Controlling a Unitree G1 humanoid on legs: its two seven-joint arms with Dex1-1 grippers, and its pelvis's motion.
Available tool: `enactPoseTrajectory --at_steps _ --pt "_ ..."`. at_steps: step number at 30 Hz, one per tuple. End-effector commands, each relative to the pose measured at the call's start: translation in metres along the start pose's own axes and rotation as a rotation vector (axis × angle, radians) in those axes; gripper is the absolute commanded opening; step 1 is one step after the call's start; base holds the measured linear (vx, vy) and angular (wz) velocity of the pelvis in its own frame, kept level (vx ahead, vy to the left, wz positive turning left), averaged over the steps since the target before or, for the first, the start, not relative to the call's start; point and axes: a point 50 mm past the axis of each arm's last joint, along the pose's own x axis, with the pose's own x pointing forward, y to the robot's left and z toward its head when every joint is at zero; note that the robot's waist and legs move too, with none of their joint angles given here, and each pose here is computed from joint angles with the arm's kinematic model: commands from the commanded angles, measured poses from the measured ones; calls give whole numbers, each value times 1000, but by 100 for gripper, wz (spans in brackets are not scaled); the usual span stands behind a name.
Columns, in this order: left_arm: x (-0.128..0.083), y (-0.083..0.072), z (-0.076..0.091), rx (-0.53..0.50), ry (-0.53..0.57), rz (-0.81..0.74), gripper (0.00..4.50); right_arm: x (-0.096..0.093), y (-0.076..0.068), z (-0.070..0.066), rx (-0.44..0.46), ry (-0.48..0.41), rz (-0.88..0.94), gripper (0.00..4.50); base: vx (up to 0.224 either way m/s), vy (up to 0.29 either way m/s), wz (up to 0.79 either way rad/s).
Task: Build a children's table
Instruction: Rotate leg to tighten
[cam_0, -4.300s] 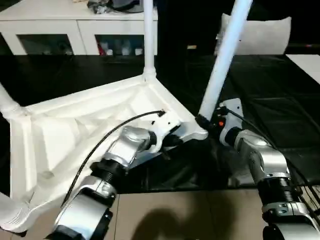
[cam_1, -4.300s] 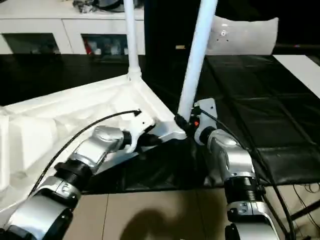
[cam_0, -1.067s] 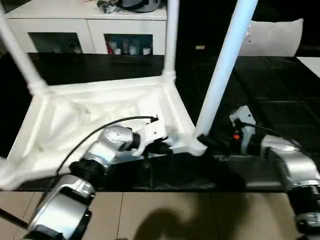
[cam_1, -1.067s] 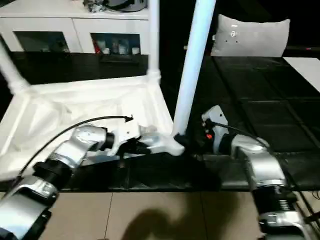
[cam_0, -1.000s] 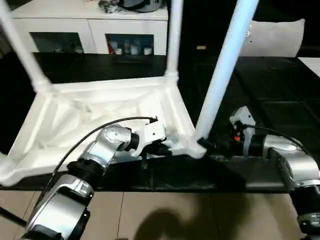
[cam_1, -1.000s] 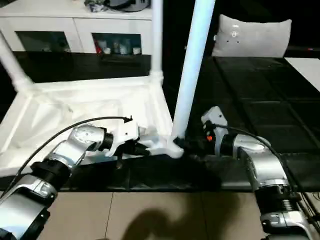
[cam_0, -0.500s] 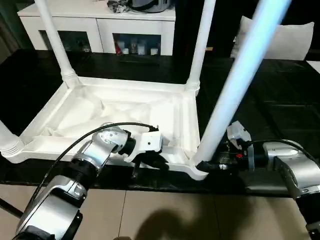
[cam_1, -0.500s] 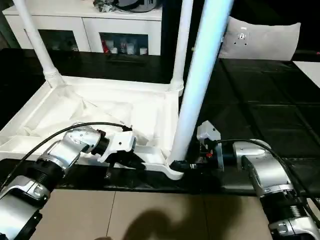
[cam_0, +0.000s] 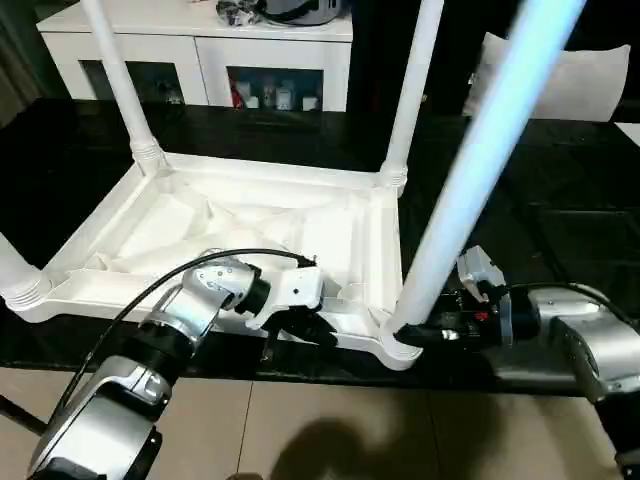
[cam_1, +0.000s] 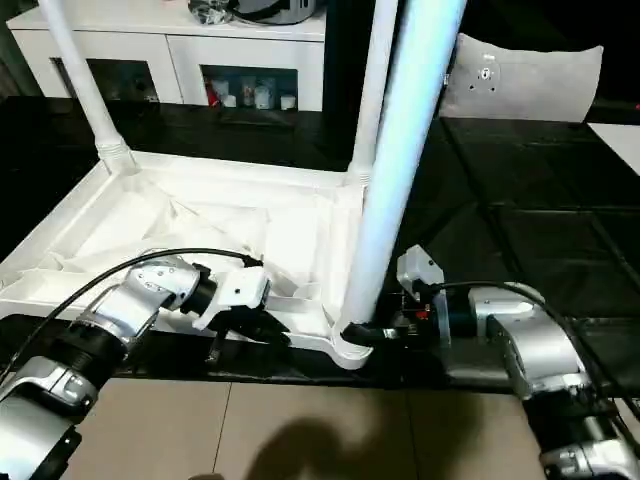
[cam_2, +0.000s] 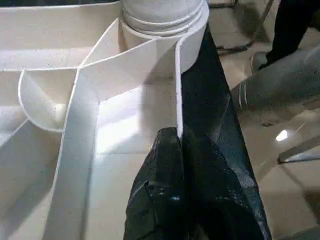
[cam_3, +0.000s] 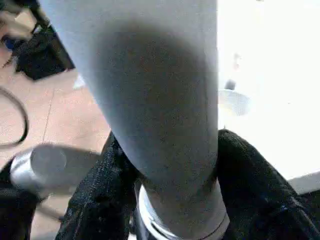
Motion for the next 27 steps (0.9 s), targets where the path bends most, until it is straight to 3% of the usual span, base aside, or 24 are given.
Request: enactPoseTrajectory --at_steps 1,5,6,7,11,13,16,19,27 --pt "14 1 5 -28 -28 39 0 12 -1 5 54 -49 -56 201 0 0 0" --pt "28 15 13 -157 -49 231 0 29 -29 7 161 -48 -455 201 0 0 0" --pt "28 15 13 -157 -49 231 0 29 -29 7 161 -48 -455 201 0 0 0" --pt "33 20 16 -196 -54 292 0 31 -38 7 191 -37 -591 201 0 0 0" --pt "45 30 23 -282 -59 422 0 32 -56 10 250 -57 -859 201 0 0 0" --pt "49 34 27 -310 -65 480 0 37 -57 12 258 -98 -881 201 0 0 0" --pt "53 36 31 -298 -55 508 0 43 -54 13 248 -135 -837 267 0 0 0" --pt "54 37 33 -270 -48 512 0 46 -50 14 245 -178 -798 289 0 0 0" --pt "45 31 20 -212 -24 469 0 31 -46 12 123 -170 -726 359 0 0 0"
